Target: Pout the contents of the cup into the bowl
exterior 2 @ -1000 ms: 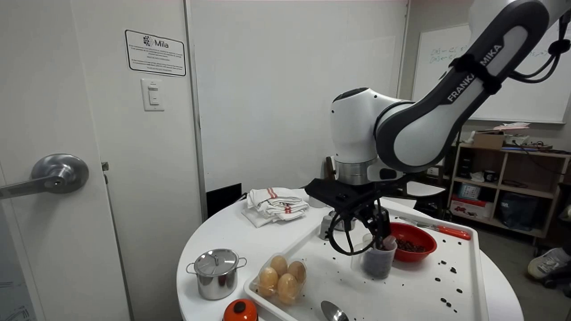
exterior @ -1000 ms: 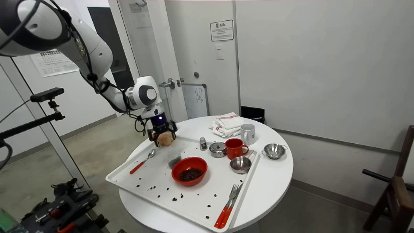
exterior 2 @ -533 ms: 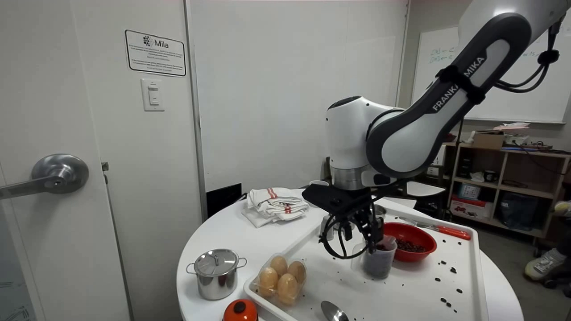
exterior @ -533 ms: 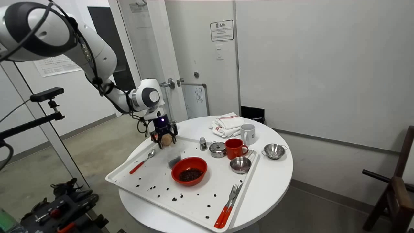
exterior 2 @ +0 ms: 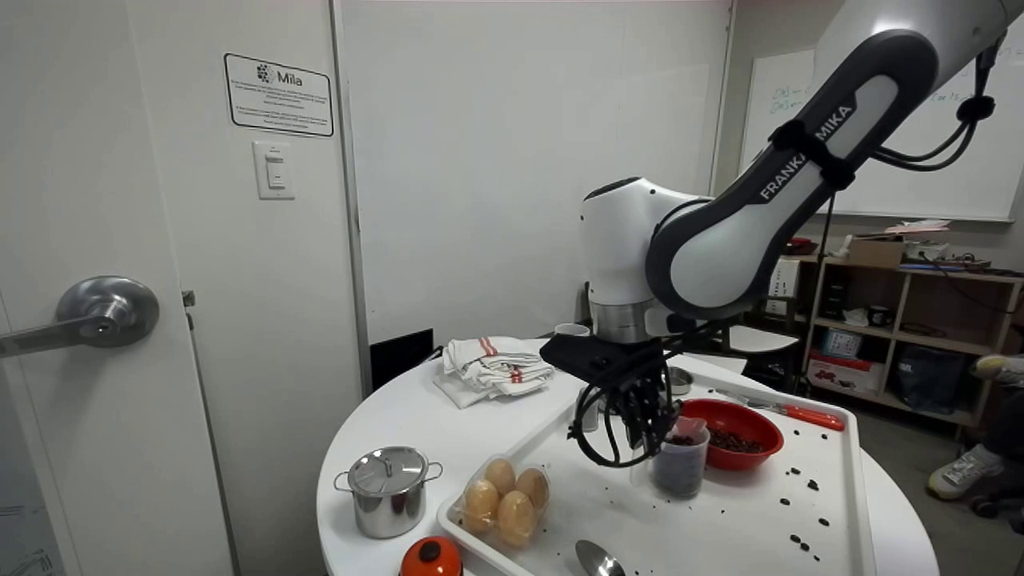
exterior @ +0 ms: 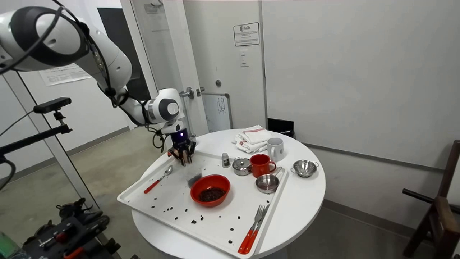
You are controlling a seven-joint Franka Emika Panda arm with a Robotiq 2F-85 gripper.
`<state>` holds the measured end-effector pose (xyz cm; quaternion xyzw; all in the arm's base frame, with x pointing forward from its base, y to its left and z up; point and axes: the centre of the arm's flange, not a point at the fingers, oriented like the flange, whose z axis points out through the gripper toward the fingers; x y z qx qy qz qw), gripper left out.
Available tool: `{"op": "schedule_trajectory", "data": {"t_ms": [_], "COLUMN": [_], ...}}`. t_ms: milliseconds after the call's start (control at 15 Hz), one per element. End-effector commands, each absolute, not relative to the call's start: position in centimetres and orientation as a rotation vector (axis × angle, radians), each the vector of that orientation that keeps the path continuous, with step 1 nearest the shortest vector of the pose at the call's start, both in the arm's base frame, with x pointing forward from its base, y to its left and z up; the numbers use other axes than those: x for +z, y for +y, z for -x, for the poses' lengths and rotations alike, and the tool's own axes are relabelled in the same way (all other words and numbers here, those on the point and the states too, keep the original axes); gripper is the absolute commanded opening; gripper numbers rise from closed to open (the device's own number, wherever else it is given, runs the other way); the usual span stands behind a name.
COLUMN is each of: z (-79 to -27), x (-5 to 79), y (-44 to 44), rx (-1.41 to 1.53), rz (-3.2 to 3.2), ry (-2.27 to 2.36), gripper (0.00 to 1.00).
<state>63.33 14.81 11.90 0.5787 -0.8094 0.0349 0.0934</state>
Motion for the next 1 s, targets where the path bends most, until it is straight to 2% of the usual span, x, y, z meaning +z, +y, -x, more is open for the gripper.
{"op": "schedule_trajectory", "data": {"t_ms": [0,467,933], "z": [-63.8,-60.9,-59.8], "x": [12.5,20.1,21.7], "y": [14.7,14.2,11.7], "rx": [0.059,0.097,-0.133], "rz": [-1.72,-1.864,-2.067], "ry": [-2.389,-2.429,-2.335], "gripper": [0.12,0.12,0.12]}}
